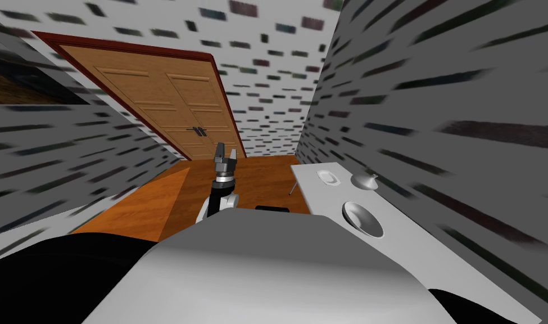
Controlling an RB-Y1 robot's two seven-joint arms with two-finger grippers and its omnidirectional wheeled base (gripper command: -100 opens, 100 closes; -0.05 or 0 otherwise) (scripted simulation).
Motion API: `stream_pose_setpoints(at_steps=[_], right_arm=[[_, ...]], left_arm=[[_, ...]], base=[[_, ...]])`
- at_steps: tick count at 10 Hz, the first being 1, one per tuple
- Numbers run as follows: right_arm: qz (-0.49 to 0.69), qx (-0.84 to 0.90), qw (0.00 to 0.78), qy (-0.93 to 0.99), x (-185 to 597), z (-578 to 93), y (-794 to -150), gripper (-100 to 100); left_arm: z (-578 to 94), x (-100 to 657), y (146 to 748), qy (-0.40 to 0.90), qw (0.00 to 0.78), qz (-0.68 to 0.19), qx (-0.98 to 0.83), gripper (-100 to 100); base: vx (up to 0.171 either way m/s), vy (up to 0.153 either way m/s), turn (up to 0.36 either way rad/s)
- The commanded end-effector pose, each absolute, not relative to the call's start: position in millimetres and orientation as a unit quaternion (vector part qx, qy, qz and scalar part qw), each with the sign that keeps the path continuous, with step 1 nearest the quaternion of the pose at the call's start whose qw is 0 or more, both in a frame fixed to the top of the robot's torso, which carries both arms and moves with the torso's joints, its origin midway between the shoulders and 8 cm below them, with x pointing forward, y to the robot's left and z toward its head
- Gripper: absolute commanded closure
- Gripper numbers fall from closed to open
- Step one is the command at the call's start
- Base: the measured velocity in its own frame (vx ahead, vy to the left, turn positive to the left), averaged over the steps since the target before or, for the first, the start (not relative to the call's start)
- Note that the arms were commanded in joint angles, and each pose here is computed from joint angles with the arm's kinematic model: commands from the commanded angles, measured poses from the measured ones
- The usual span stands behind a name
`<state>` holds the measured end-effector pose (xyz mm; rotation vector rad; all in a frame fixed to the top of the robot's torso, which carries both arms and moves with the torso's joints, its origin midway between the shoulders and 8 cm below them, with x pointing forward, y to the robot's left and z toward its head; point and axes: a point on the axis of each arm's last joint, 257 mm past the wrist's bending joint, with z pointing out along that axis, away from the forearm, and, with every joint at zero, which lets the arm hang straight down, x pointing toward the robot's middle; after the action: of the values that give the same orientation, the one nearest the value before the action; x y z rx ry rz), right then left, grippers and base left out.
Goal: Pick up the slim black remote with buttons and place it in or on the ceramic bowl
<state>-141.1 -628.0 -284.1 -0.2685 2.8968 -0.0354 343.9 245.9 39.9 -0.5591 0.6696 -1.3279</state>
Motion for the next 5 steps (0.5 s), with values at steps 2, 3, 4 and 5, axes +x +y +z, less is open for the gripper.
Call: stream_pose_setpoints(at_steps=[2, 3, 4, 5], right_arm=[[-0.012, -0.092, 0.116, 0.989, -141, -284, -628, -100], [-0.012, -0.092, 0.116, 0.989, -141, -284, -628, 0], [-0.012, -0.092, 0.116, 0.989, -143, -273, -631, -100], [-0.012, -0.092, 0.116, 0.989, -144, -268, -632, -100]], left_arm=[[40, 344, 246, 0.301, 0.701, -0.596, -0.251, 0], [40, 344, 246, 0.301, 0.701, -0.596, -0.251, 0], [40, 344, 246, 0.301, 0.701, -0.596, -0.251, 0], [40, 344, 246, 0.301, 0.701, -0.596, -0.251, 0]], base=[[0.000, 0.000, 0.000], [0.000, 0.000, 0.000], [0.006, 0.007, -0.022], [0.010, 0.010, -0.025]])
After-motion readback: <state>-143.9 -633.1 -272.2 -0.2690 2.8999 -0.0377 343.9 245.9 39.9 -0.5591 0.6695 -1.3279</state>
